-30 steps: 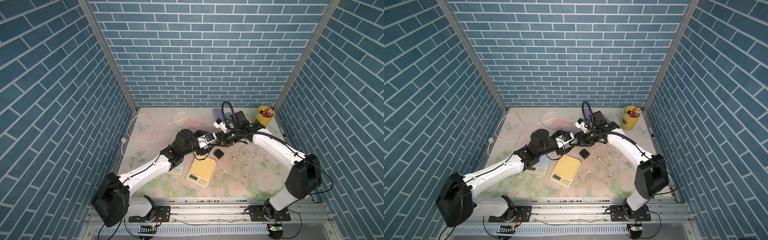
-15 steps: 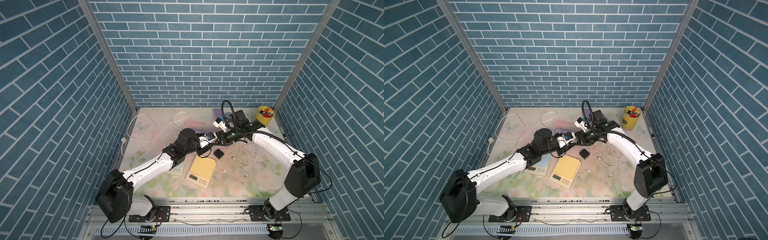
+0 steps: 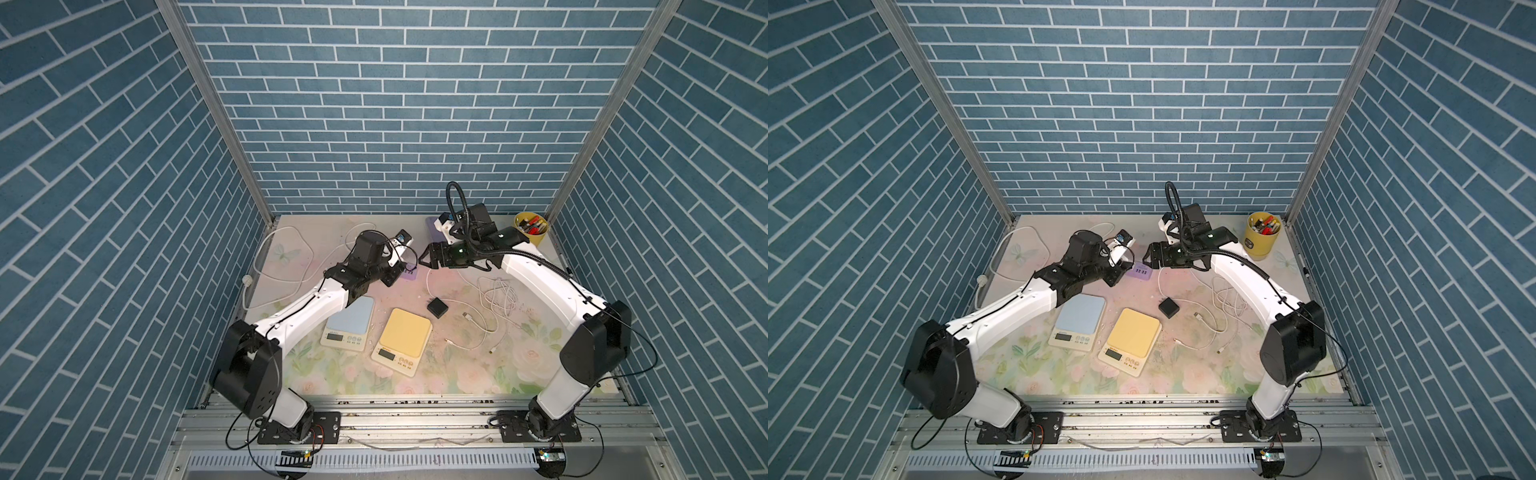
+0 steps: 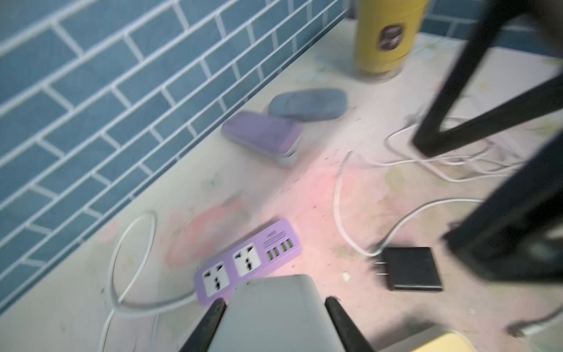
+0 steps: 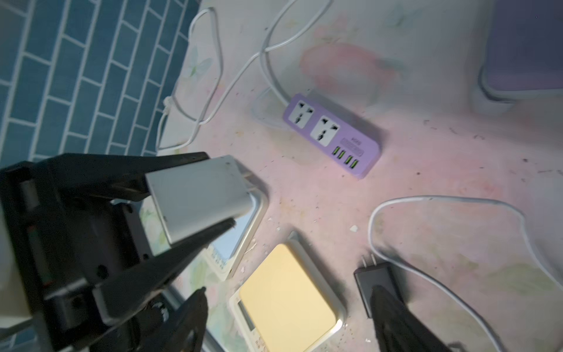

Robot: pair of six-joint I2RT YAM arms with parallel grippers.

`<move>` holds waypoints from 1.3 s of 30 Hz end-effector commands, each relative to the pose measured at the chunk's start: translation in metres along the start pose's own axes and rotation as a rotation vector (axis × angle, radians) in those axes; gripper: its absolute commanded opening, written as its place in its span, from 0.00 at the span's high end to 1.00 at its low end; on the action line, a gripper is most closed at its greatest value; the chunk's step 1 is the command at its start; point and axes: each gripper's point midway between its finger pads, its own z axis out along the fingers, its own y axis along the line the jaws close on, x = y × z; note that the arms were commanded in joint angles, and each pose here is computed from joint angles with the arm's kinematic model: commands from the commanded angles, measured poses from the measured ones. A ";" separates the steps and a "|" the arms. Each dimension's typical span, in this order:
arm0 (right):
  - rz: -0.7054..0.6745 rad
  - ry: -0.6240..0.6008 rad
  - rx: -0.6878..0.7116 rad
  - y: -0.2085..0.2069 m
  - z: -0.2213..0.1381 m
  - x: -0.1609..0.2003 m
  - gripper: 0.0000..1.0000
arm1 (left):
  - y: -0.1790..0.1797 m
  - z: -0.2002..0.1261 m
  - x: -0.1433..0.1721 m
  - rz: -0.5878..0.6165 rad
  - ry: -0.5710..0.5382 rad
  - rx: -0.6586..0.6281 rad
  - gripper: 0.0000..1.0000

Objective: Charge the electronic scale
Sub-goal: Insert the plug into the socket.

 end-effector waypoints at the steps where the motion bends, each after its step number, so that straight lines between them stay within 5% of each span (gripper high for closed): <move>1: 0.091 0.023 0.151 -0.039 0.046 -0.003 0.28 | 0.029 0.017 0.022 -0.150 0.145 -0.071 1.00; 4: 0.081 0.038 0.148 -0.035 0.071 -0.012 0.39 | 0.040 0.036 0.028 -0.198 0.221 -0.069 1.00; 12: 0.099 0.077 0.145 -0.039 0.132 -0.032 0.47 | 0.060 0.065 0.037 -0.228 0.308 -0.114 1.00; 18: 0.019 0.162 0.175 -0.039 0.134 -0.010 0.47 | 0.069 0.073 0.044 -0.331 0.262 -0.028 1.00; 39: 0.025 0.206 0.211 -0.058 0.147 0.020 0.47 | 0.073 0.120 0.066 -0.372 0.358 -0.030 1.00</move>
